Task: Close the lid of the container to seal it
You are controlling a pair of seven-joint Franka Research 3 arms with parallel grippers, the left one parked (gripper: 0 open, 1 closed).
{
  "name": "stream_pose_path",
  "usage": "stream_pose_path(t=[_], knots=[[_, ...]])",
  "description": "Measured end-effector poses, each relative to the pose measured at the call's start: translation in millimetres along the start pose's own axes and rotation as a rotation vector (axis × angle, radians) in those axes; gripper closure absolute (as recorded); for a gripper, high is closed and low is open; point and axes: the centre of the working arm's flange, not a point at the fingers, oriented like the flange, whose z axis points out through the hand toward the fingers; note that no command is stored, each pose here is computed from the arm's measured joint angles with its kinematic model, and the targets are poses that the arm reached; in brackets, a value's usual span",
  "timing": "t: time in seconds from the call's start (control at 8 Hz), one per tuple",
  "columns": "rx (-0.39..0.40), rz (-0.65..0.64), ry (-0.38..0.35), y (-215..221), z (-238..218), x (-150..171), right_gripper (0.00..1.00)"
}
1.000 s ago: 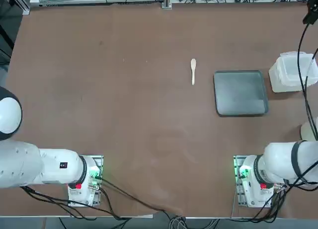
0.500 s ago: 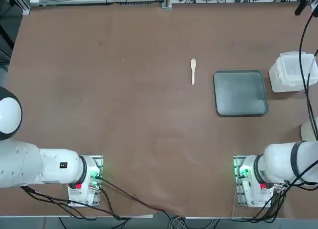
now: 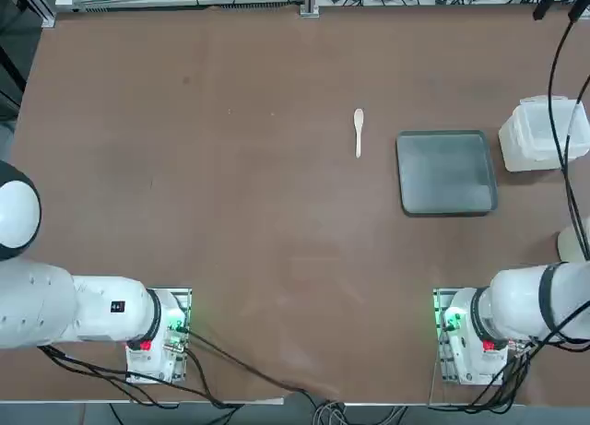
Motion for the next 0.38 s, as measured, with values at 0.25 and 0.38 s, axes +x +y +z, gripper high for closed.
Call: stream_pose_path(t=[0.25, 0.38], knots=[[-0.013, -0.006, 0.027, -2.7, 1.0, 7.0, 0.00], [-0.026, -0.005, 0.032, -1.2, 1.6, 8.9, 0.00]])
